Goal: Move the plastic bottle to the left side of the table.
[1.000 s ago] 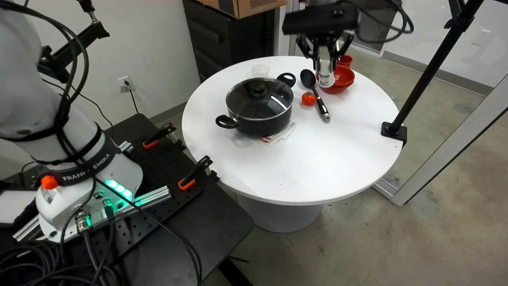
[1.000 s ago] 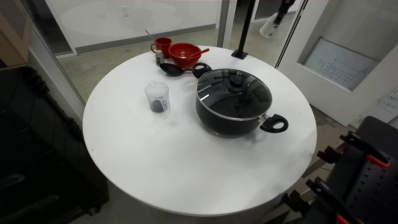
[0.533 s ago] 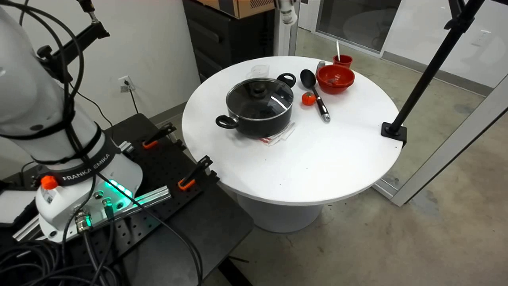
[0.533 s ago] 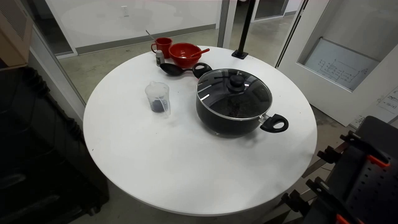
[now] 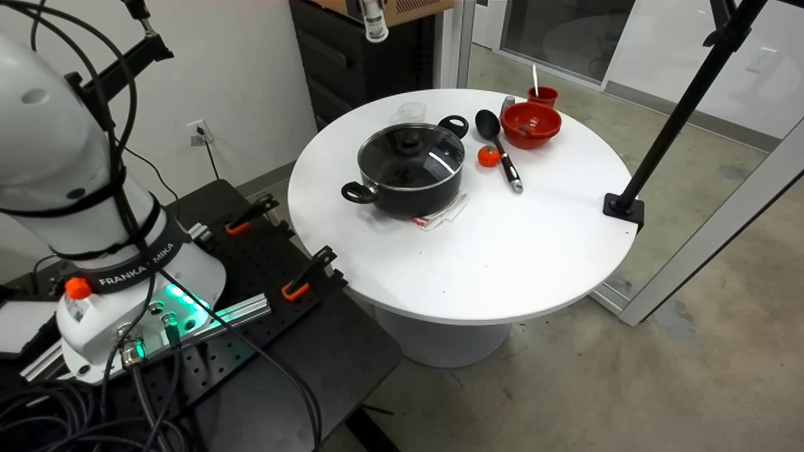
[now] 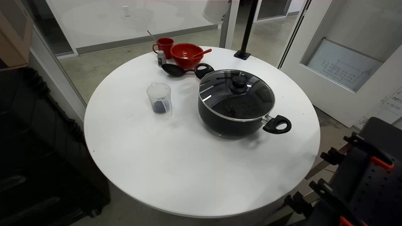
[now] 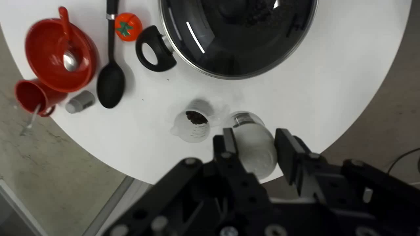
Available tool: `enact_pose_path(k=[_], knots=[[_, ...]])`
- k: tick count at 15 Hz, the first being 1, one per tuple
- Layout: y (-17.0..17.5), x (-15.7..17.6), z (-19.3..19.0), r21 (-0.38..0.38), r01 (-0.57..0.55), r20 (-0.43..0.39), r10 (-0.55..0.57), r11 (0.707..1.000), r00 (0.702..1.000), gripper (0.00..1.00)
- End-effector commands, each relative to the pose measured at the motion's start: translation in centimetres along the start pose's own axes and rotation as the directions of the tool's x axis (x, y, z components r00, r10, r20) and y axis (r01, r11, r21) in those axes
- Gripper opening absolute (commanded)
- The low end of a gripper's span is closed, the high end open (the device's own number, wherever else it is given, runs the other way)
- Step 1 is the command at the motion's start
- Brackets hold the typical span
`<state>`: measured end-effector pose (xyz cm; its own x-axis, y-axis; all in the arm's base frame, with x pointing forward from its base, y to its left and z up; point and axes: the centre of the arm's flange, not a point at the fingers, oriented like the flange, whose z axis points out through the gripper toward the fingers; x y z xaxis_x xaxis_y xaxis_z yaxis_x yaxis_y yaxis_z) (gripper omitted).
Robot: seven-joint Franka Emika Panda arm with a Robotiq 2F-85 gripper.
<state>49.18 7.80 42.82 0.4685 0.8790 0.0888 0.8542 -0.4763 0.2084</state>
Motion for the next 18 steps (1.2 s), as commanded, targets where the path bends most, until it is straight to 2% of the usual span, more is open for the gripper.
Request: enact_pose_path(k=[1,8,11,14,18], knots=[[-3.7,1.5,3.1,0.050,0.145,0.044,-0.147,0.988,0.988,0.10],[-11.4,3.9,8.6,0.140,0.345,0.099,-0.360,0.928,0.928,0.10],[-13.4,4.4,11.3,0.138,0.390,0.118,-0.406,0.910,0.906,0.10],[-13.2,5.4,13.4,0.103,0.365,0.105,-0.375,0.925,0.921,0.10],[-11.4,7.8,13.7,0.023,0.293,0.057,-0.294,0.956,0.954,0.10]])
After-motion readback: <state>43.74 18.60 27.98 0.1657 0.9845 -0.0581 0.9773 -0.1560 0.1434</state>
